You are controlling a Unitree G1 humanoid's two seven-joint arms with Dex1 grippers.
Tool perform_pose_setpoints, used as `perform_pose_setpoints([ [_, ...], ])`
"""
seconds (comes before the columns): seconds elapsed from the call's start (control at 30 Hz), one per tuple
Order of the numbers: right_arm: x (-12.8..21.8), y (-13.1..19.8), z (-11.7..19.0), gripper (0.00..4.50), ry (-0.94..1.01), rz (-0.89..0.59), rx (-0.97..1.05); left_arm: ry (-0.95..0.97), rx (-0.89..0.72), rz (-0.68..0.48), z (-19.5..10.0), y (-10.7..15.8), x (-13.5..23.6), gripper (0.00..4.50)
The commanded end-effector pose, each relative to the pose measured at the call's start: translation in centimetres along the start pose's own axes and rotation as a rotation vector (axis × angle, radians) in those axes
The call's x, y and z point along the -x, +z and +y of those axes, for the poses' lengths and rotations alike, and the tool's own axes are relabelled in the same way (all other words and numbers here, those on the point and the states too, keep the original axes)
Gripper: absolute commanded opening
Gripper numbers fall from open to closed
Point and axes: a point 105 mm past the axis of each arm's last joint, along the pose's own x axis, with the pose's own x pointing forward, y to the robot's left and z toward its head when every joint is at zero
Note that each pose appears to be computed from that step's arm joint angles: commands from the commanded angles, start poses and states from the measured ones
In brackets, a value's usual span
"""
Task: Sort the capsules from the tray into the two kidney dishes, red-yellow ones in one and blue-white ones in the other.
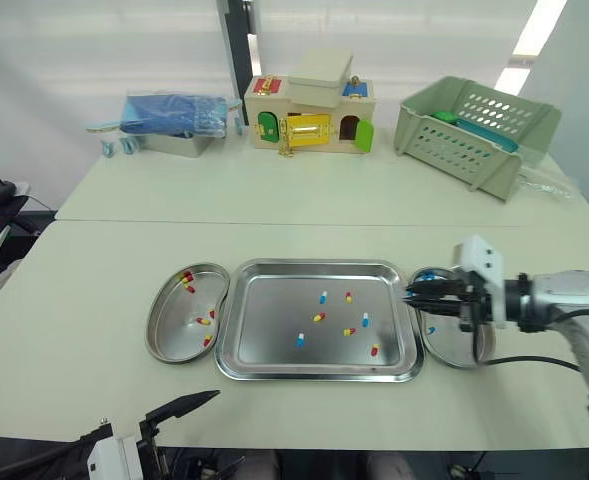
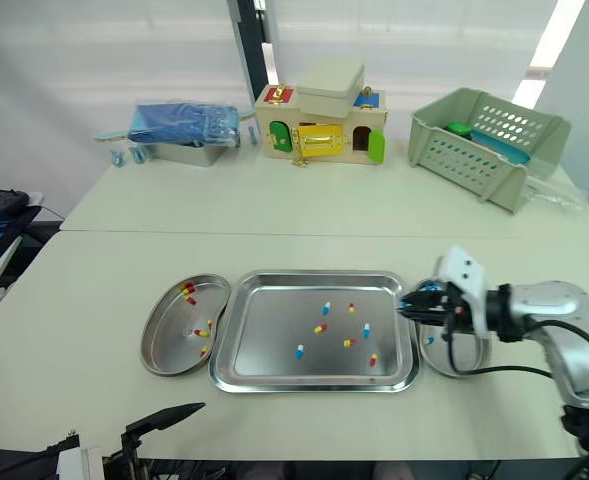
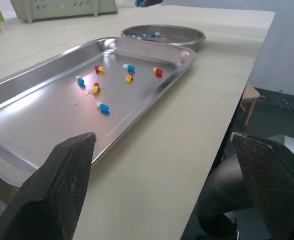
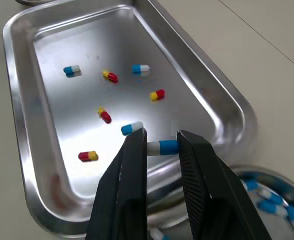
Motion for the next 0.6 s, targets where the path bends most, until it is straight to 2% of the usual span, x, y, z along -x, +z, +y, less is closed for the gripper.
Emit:
perform_pose_setpoints([
  [0.03, 1.9, -0.7, -0.9, 0.76, -0.084, 0.002, 0.003, -0.023, 0.023, -0.004, -0.1, -0.1, 0.2, 4.5],
  [0.17, 2.1, -2.8, -0.9, 0.76, -0.11, 0.05, -0.011, -0.026, 0.019, -0.01, 0.3, -0.1, 0.0, 4.5],
  [0.33, 1.9, -3.3, -1.4, 0.76, -0.137, 0.031, -0.021, -0.017, 0.017, -0.011, 0.5, -0.2, 0.0, 4.5],
  [0.6, 1.9, -3.7, -1.7, 2.96, -0.141, 0.037, -0.032, 0.027, 0.031, -0.009, 0.6, -0.4, 0.2, 4.5],
])
